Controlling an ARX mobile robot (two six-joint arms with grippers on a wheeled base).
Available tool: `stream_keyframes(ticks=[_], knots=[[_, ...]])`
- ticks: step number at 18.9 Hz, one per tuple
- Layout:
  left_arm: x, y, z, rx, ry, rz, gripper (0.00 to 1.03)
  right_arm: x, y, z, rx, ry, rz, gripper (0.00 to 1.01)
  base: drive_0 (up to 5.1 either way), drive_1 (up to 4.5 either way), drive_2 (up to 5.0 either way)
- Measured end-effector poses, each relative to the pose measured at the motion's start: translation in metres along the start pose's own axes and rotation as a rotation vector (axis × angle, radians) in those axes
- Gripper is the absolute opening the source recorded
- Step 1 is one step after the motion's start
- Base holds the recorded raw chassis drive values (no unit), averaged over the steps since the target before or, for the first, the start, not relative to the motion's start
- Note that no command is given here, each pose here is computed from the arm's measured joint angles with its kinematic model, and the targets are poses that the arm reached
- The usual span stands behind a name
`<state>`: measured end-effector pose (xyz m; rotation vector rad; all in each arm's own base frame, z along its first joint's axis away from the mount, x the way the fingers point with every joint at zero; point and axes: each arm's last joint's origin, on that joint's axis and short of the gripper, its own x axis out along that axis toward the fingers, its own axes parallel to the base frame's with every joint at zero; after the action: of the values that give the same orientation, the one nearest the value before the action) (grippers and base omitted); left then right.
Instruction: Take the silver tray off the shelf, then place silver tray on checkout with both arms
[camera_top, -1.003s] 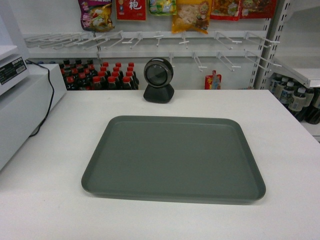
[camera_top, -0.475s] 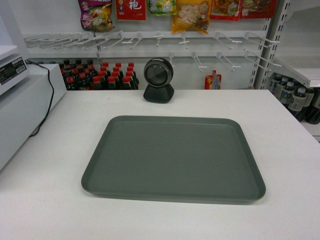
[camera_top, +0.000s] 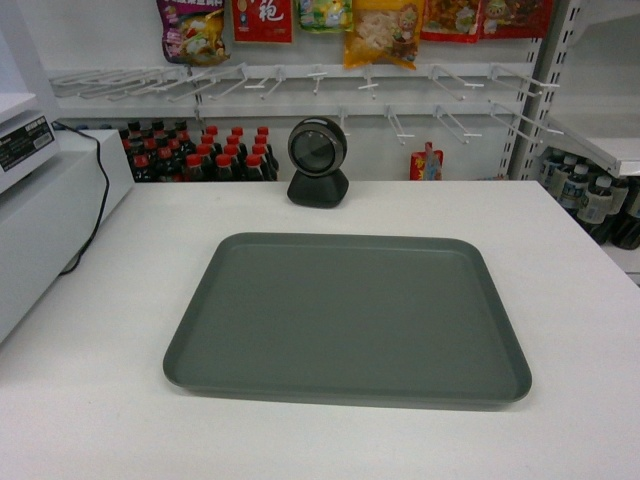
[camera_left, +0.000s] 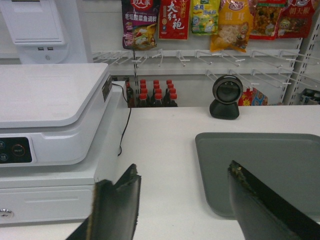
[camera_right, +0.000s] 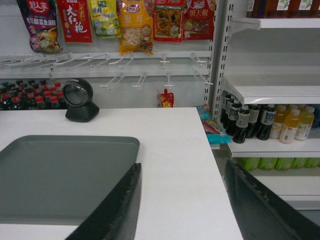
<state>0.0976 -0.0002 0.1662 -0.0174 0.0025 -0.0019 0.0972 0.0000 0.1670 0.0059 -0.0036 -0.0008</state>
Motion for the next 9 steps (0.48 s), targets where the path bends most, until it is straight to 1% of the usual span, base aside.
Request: stream_keyframes(ticks=[2,4,5,9], knots=[[0.0,0.0,0.0,0.0,0.0,0.0,0.81,0.0,0.0,0.0,0.0,0.0,0.0,0.78,0.0,0.0,0.0],[0.0,0.0,0.0,0.0,0.0,0.0,0.97,0.0,0.0,0.0,0.0,0.0,0.0,0.95,0.0,0.0,0.0],[0.0,0.0,0.0,0.001,0.0,0.0,1.0,0.0,0.0,0.0,0.0,0.0,0.0,1.0,0.0,0.0,0.0],[0.0,0.0,0.0,0.0,0.0,0.0,0.97,0.0,0.0,0.0,0.0,0.0,0.0,0.97,0.0,0.0,0.0]])
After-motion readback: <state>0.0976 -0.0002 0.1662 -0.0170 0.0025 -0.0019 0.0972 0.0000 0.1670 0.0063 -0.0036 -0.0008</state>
